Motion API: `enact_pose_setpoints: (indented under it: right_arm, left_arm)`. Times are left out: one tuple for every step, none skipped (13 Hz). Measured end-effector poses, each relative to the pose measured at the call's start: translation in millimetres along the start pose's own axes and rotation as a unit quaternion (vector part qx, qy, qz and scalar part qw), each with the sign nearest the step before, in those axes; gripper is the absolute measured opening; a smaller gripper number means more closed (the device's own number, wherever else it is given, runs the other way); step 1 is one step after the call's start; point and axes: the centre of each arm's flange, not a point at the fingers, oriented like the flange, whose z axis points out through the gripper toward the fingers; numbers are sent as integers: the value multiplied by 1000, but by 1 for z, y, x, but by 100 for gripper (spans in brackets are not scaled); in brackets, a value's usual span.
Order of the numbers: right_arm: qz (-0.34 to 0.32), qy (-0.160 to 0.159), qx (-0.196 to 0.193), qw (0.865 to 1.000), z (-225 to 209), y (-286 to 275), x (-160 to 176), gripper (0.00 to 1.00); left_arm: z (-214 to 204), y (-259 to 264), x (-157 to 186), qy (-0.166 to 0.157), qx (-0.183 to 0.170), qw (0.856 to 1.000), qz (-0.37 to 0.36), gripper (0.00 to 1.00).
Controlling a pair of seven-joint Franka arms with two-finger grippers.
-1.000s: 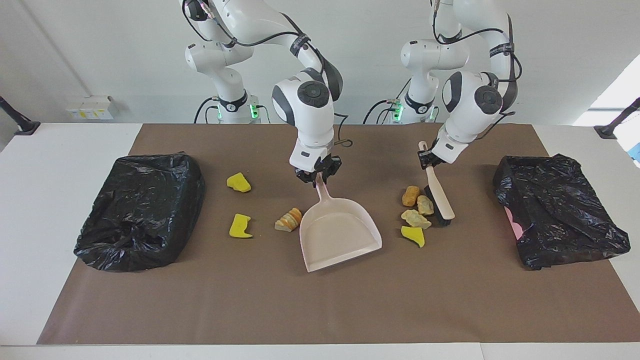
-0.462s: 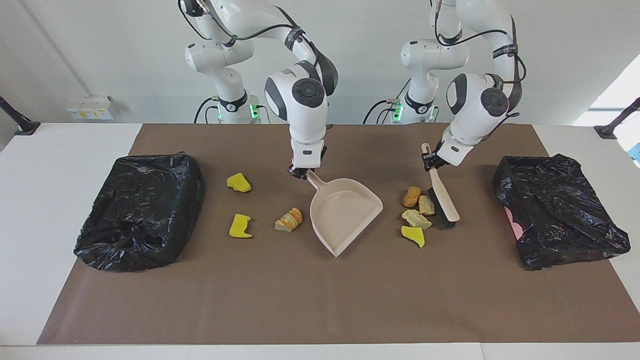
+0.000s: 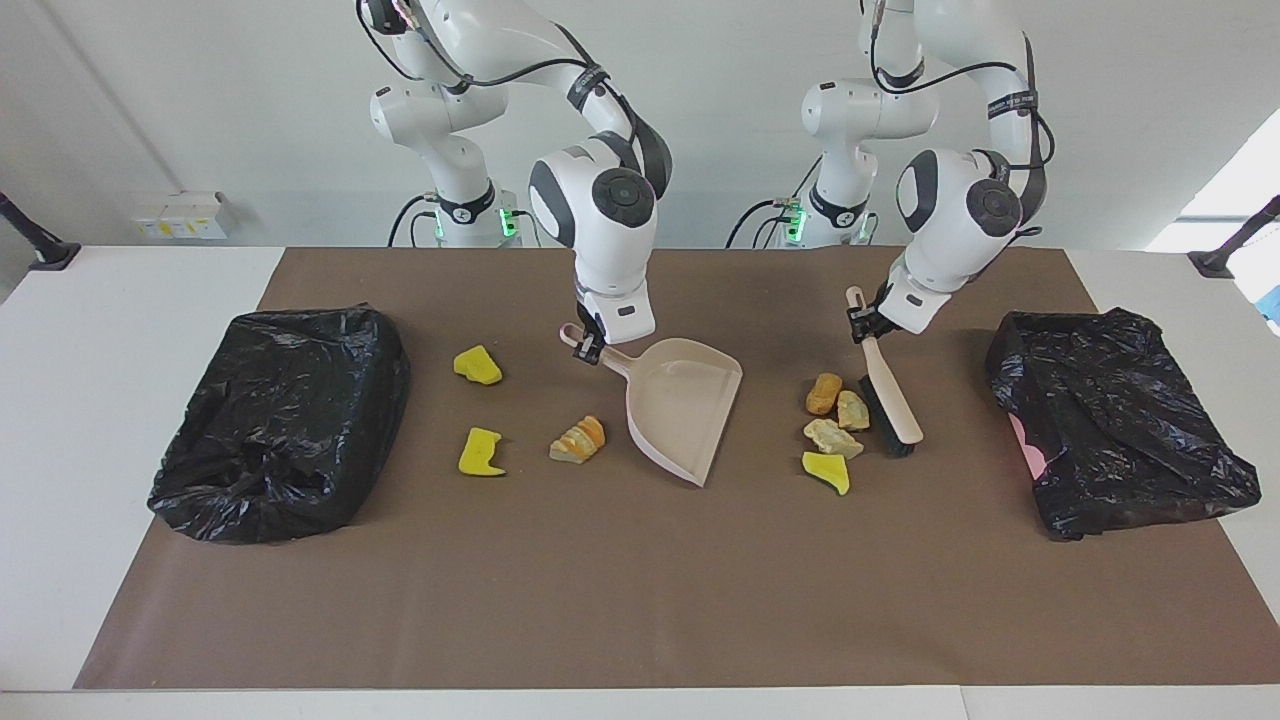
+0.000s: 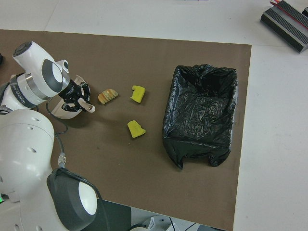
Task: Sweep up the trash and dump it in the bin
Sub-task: 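Slide the dustpan toward the trash pile while the left gripper positions the brush, then sweep the trash pieces into the dustpan with the left gripper's brush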
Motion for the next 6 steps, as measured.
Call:
enact_pose_setpoints:
  right_arm:
    - [-20, -1, -7, 1000, 4, 2, 2, 31]
    - [-40, 3, -12, 999, 6, 4, 5, 31]
    - [-59, 6, -18, 998, 7, 5, 7, 31]
    - [-74, 5, -25, 997, 9, 7, 8, 31]
    - [-84, 5, -30, 996, 12, 8, 10, 31]
    - [-92, 6, -32, 995, 13, 9, 11, 31]
  left_arm:
    - [4, 3, 0, 4, 0, 1000, 4, 26]
    - [6, 8, -2, 7, 1, 1000, 10, 26]
    - [7, 14, -4, 8, 2, 1000, 16, 26]
    - [9, 23, -7, 8, 4, 1000, 24, 26]
    - [11, 34, -12, 7, 6, 1000, 28, 26]
    - [13, 48, -17, 7, 8, 1000, 27, 26]
